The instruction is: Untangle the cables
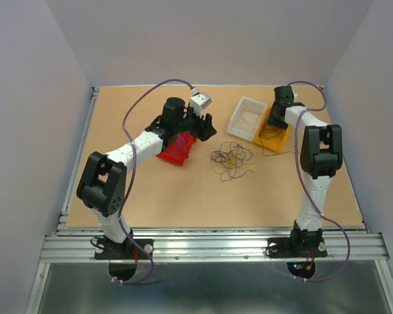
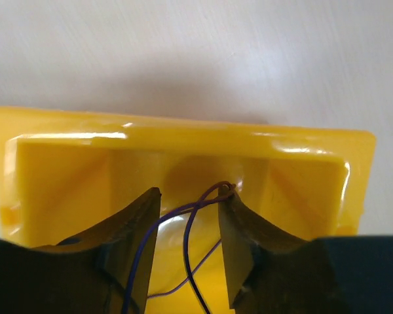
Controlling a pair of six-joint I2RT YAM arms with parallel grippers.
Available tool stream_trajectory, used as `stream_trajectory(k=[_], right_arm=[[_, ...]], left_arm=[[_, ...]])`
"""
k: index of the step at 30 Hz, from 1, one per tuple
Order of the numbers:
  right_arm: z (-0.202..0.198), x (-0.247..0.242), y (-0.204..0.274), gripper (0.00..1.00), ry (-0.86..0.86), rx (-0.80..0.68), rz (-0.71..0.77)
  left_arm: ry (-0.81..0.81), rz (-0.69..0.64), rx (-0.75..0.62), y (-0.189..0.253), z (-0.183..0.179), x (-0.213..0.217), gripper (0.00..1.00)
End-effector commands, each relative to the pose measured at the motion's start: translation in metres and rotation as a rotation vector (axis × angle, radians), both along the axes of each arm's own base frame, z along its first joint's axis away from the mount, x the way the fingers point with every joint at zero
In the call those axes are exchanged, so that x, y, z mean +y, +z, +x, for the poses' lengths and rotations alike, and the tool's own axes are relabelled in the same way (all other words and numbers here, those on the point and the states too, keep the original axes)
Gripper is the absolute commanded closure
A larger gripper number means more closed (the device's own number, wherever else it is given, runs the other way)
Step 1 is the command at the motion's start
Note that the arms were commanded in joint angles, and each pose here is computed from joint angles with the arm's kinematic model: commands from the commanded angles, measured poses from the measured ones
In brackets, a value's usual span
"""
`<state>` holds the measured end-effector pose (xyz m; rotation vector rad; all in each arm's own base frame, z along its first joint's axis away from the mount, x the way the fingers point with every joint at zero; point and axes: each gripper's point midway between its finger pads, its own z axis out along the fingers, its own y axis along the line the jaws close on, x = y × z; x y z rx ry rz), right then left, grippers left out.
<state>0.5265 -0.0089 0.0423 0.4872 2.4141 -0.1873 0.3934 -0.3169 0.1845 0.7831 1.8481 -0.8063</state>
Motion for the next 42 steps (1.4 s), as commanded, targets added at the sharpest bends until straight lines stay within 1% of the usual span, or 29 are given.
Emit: stream_trajectory(k=[1, 3, 4, 7, 11, 13, 14, 15, 16, 17, 18, 19, 22, 25, 27, 28, 30, 31, 33, 34, 37, 39, 41, 42], right_arm=[[-0.004, -0.001, 0.065, 0.48, -0.013, -0.116, 0.026], [-0.007, -0.001, 0.074, 0.43, -0.019, -0.132, 0.031], [-0.008, 0.001, 0.085, 0.35, -0.017, -0.154, 0.044], [-0.011, 0.008, 0.098, 0.26, 0.001, -0.18, 0.081], [-0.014, 0.01, 0.104, 0.23, 0.008, -0.182, 0.09], [-0.02, 0.008, 0.096, 0.23, 0.004, -0.127, 0.076], [-0.023, 0.006, 0.091, 0.26, 0.0, -0.097, 0.068], [-0.026, 0.005, 0.088, 0.33, 0.003, -0.083, 0.063], [-0.028, 0.002, 0.088, 0.45, -0.01, -0.078, 0.048], [-0.033, 0.0, 0.085, 0.44, -0.018, -0.062, 0.038], [-0.036, -0.004, 0.09, 0.39, -0.029, -0.071, 0.025], [-0.038, -0.012, 0.095, 0.37, -0.067, -0.082, -0.011], [-0.047, -0.02, 0.109, 0.39, -0.104, -0.11, -0.038], [-0.054, -0.018, 0.116, 0.42, -0.088, -0.121, -0.029], [-0.057, -0.015, 0.119, 0.42, -0.076, -0.131, -0.015], [-0.06, -0.007, 0.113, 0.4, -0.048, -0.123, 0.017], [-0.056, 0.003, 0.127, 0.36, 0.003, -0.18, 0.061], [-0.058, 0.017, 0.123, 0.31, 0.065, -0.178, 0.118], [-0.051, 0.03, 0.131, 0.3, 0.114, -0.226, 0.154], [-0.051, 0.038, 0.131, 0.3, 0.137, -0.227, 0.165], [-0.05, 0.055, 0.125, 0.3, 0.168, -0.212, 0.152], [-0.056, 0.061, 0.117, 0.3, 0.153, -0.195, 0.136], [-0.066, 0.07, 0.113, 0.3, 0.147, -0.188, 0.104], [-0.079, 0.072, 0.098, 0.31, 0.137, -0.156, 0.089]], left_arm=[[-0.012, -0.028, -0.069, 0.025, 0.002, -0.004, 0.3], [-0.014, -0.029, -0.07, 0.026, 0.001, -0.004, 0.3], [-0.014, -0.029, -0.07, 0.026, 0.001, -0.004, 0.3], [-0.015, -0.031, -0.072, 0.028, 0.001, -0.004, 0.3], [-0.016, -0.028, -0.072, 0.027, 0.001, -0.004, 0.3], [-0.016, -0.029, -0.071, 0.027, 0.002, -0.004, 0.3], [-0.016, -0.029, -0.071, 0.027, 0.002, -0.004, 0.3], [-0.016, -0.027, -0.068, 0.026, 0.002, -0.004, 0.3], [-0.016, -0.027, -0.069, 0.026, 0.002, -0.004, 0.3], [-0.016, -0.027, -0.067, 0.026, 0.002, -0.004, 0.3], [-0.016, -0.027, -0.067, 0.026, 0.002, -0.004, 0.3], [-0.017, -0.026, -0.068, 0.026, 0.002, -0.004, 0.3], [-0.016, -0.026, -0.068, 0.027, 0.001, -0.004, 0.3], [-0.017, -0.026, -0.068, 0.027, 0.001, -0.004, 0.3], [-0.017, -0.027, -0.069, 0.027, 0.001, -0.004, 0.3], [-0.016, -0.028, -0.072, 0.029, 0.001, -0.004, 0.3], [-0.017, -0.026, -0.072, 0.028, 0.001, -0.004, 0.3], [-0.014, -0.027, -0.074, 0.029, 0.002, -0.003, 0.3], [-0.014, -0.026, -0.075, 0.029, 0.001, -0.003, 0.3], [-0.011, -0.025, -0.077, 0.029, 0.002, -0.003, 0.3], [-0.009, -0.024, -0.08, 0.03, 0.002, -0.002, 0.3], [-0.005, -0.023, -0.081, 0.03, 0.003, -0.002, 0.3], [0.006, -0.027, -0.084, 0.031, 0.004, -0.001, 0.3], [0.007, -0.027, -0.085, 0.03, 0.004, 0.0, 0.3]])
